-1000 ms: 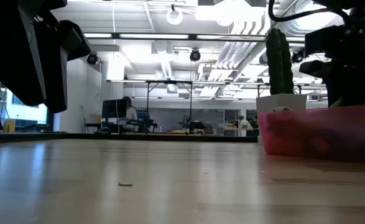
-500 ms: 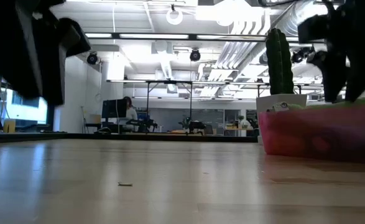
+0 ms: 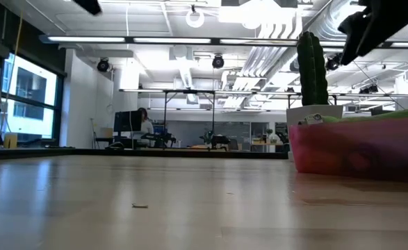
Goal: Roll microfiber towels into tight, uniform cylinder then place into a basket
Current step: Return to Home Position
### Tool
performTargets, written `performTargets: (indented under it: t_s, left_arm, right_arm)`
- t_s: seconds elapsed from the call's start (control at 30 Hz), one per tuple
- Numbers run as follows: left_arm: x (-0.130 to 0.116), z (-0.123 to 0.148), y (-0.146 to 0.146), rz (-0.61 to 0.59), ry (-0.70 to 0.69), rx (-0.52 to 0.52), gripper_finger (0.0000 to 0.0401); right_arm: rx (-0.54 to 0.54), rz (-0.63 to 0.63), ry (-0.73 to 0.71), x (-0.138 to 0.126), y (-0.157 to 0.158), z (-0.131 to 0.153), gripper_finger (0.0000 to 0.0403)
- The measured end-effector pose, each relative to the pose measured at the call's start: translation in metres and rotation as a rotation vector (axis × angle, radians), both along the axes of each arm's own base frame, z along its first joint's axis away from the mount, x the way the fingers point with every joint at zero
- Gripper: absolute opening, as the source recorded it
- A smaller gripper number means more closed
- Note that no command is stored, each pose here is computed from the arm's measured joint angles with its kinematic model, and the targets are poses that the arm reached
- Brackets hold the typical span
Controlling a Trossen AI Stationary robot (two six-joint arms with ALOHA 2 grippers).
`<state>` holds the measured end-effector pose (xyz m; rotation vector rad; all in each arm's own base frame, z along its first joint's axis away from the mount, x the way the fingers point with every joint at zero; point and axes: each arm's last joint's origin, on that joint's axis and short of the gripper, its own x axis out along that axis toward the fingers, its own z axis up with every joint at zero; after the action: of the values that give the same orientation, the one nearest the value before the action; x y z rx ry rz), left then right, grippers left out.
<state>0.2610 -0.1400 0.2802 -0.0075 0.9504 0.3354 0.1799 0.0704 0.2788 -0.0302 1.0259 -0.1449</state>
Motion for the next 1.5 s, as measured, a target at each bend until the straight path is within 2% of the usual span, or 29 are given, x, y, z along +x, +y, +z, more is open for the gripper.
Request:
performTargets:
  t_s: [0.13, 0.27, 0.37, 0.53, 0.67, 0.9, 1.13, 1.23, 1.33, 1.5]
  left_arm:
    - [-0.035, 0.039, 0.013, 0.026, -0.138, 0.036, 0.0145]
    - [-0.07, 0.069, 0.025, 0.037, -0.274, 0.088, 0.0145]
    - [-0.092, 0.082, 0.032, 0.045, -0.342, 0.101, 0.0145]
    - [-0.118, 0.091, 0.04, 0.075, -0.41, 0.105, 0.0145]
    - [-0.13, 0.076, 0.046, 0.085, -0.416, 0.114, 0.0145]
    - [-0.145, 0.032, 0.061, 0.202, -0.432, 0.046, 0.0145]
    - [-0.145, -0.02, 0.06, 0.218, -0.478, -0.097, 0.0145]
    - [-0.14, -0.041, 0.054, 0.179, -0.517, -0.166, 0.0145]
    - [-0.135, -0.056, 0.049, 0.092, -0.544, -0.203, 0.0145]
    - [-0.128, -0.074, 0.045, -0.081, -0.584, -0.172, 0.0145]
  right_arm:
    - [0.045, -0.065, -0.138, -0.018, -0.008, 0.008, 0.0226]
    - [0.054, -0.073, -0.311, -0.033, -0.014, 0.011, 0.0226]
    - [0.069, -0.064, -0.447, -0.042, -0.018, 0.007, 0.0226]
    - [0.109, -0.043, -0.585, -0.052, -0.022, -0.016, 0.0226]
    - [0.092, -0.002, -0.668, -0.055, -0.024, -0.034, 0.0226]
    - [0.07, 0.038, -0.764, -0.061, -0.027, -0.055, 0.0226]
    - [0.056, 0.025, -0.809, -0.06, -0.027, -0.081, 0.0226]
    - [0.056, 0.0, -0.818, -0.06, -0.028, -0.096, 0.0226]
    - [0.058, -0.024, -0.85, -0.061, -0.029, -0.106, 0.0226]
    - [0.046, -0.06, -0.878, -0.062, -0.031, -0.117, 0.0226]
